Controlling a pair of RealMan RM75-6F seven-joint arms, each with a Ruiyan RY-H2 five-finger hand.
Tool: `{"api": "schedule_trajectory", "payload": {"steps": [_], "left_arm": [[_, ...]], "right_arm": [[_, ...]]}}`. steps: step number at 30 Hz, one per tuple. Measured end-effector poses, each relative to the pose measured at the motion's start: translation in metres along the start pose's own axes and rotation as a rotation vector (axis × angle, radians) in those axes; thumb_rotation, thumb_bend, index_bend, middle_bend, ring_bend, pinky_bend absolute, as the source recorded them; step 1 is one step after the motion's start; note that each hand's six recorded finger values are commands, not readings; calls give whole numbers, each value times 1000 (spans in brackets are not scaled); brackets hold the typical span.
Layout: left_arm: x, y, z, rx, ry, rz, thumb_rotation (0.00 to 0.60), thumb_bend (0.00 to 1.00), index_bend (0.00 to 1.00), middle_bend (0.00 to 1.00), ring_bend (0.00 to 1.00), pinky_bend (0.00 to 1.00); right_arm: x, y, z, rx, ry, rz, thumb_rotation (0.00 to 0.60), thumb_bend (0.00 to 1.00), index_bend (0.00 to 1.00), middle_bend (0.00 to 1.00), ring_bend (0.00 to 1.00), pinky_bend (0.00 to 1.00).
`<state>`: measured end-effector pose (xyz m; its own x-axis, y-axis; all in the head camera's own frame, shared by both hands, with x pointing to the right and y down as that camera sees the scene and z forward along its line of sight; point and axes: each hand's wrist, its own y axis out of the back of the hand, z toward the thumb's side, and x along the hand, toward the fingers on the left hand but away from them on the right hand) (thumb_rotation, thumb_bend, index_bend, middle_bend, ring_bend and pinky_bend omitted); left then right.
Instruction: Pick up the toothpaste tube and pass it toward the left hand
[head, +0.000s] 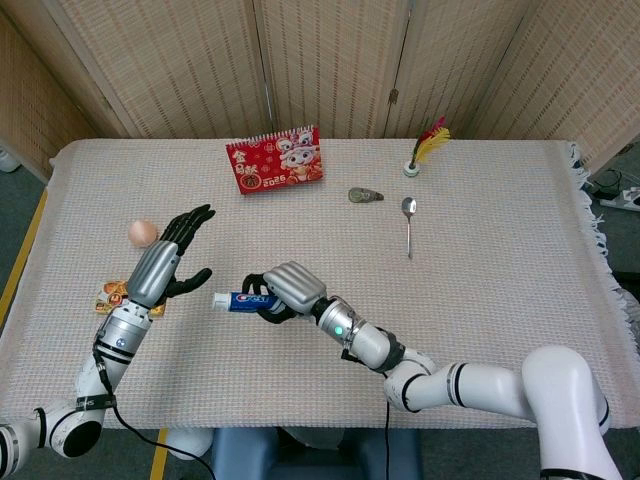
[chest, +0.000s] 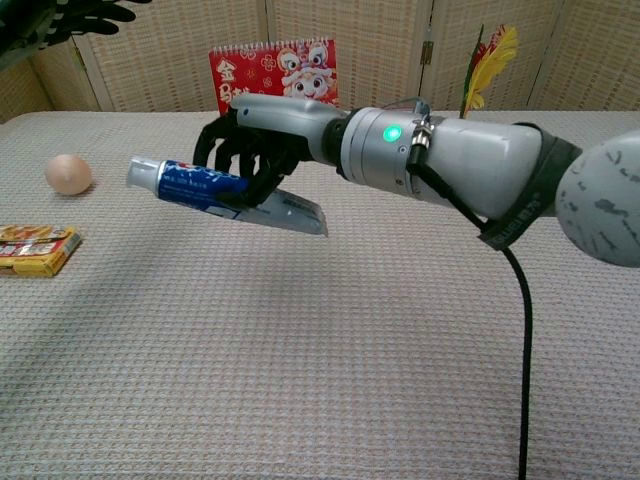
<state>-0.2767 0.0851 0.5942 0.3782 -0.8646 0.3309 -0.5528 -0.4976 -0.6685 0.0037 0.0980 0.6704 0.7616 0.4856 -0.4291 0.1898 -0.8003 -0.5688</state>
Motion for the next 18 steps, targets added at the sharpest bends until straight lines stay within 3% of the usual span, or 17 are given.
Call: {"api": "schedule_trajectory", "payload": {"steps": [5,9,14,18], "left_arm": [[-1,1,-6,13,22,0,0,131,42,59,11,0],[-2,2,-10,15,34,5,0,132,42,60,10,0],[-2,2,-15,26,49,4,0,132,41,59,11,0],[-3,4,-21,31,68,8,0,132,41,60,10,0]], "right_arm": [[4,-8,-19,191,-31,102,600,832,564,466,545,460],[5,-9,-36,330,-58,127,600,832,531,446,508,435],[8,-18,-55,432,-94,168,600,832,368,336,352,284],[11,-21,-62,443,-121,191,600,832,164,214,249,203]]}}
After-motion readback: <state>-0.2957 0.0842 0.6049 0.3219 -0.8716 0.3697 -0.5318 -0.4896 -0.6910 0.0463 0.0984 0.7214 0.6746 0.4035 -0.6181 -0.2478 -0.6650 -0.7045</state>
